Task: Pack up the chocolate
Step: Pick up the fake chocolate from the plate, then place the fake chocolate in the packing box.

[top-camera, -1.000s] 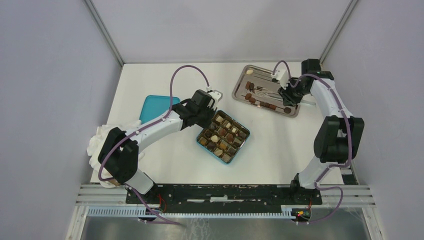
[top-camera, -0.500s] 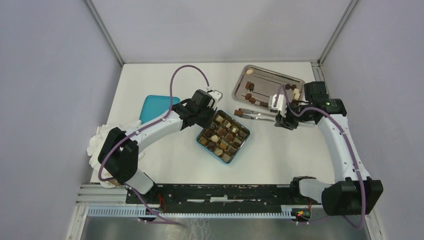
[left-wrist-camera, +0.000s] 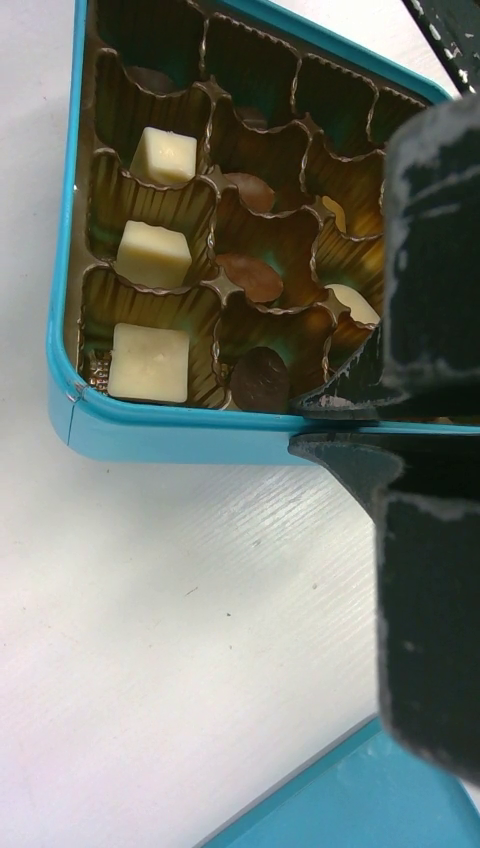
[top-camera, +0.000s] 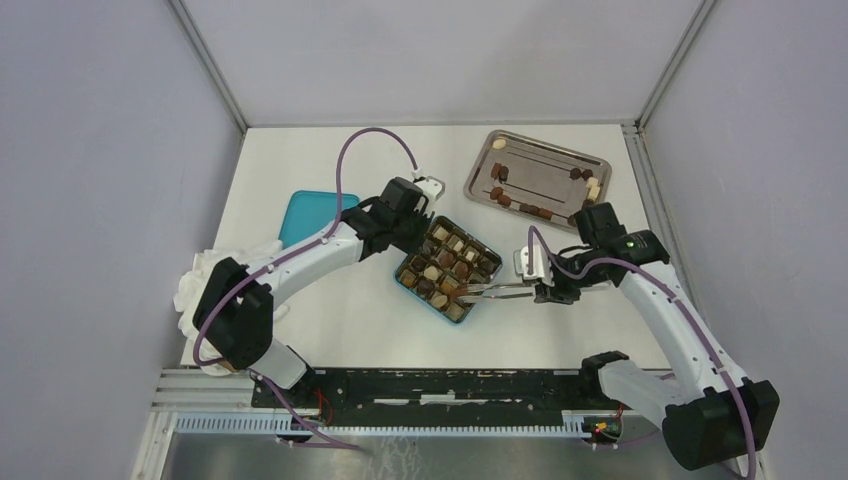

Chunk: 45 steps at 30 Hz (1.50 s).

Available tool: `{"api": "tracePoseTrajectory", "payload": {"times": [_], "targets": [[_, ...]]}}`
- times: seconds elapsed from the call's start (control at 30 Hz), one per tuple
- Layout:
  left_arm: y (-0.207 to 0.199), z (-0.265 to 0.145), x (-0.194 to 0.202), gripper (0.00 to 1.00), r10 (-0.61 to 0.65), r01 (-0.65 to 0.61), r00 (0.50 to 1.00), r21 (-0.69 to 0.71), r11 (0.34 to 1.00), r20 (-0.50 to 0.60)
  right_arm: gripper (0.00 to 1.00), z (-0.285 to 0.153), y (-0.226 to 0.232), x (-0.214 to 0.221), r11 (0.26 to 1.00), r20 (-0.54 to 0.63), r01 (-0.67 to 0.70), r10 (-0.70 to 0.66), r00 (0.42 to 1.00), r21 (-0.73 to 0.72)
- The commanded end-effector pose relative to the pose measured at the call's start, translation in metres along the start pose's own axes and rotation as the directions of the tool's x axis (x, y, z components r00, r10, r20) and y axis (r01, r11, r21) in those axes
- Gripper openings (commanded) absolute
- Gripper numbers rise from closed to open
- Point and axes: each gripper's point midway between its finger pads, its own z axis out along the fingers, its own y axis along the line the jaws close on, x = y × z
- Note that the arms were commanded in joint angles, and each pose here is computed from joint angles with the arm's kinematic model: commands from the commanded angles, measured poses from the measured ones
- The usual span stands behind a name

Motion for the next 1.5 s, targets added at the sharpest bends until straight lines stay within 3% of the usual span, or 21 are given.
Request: {"api": "tracePoseTrajectory", "payload": {"times": [0.0,0.47,1.3,1.47], "targets": [[-0.01,-0.018,-0.044,0.02,0.018,-0.025,0.986,0.04,0.999,0.163,0.01,0.007,-0.001,-0.001,0.999,-0.025,0.036,-0.036,0.999,0.016],[-0.011,-0.017,-0.043,0.02,0.018,-0.026,0.987,0.048,0.998,0.16,0.08,0.03,-0.002,0.003,0.999,-0.125,0.049,-0.046,0.991,0.022],[-0.012,-0.017,-0.043,0.02,0.019,-0.028,0.987,0.051,0.998,0.159,0.42,0.032,0.002,0.004,0.998,-0.138,0.059,-0.057,0.989,0.01],[-0.012,-0.017,-0.043,0.02,0.019,-0.027,0.987,0.053,0.998,0.157,0.44,0.032,0.002,0.003,0.998,-0.134,0.059,-0.057,0.989,0.006]]}}
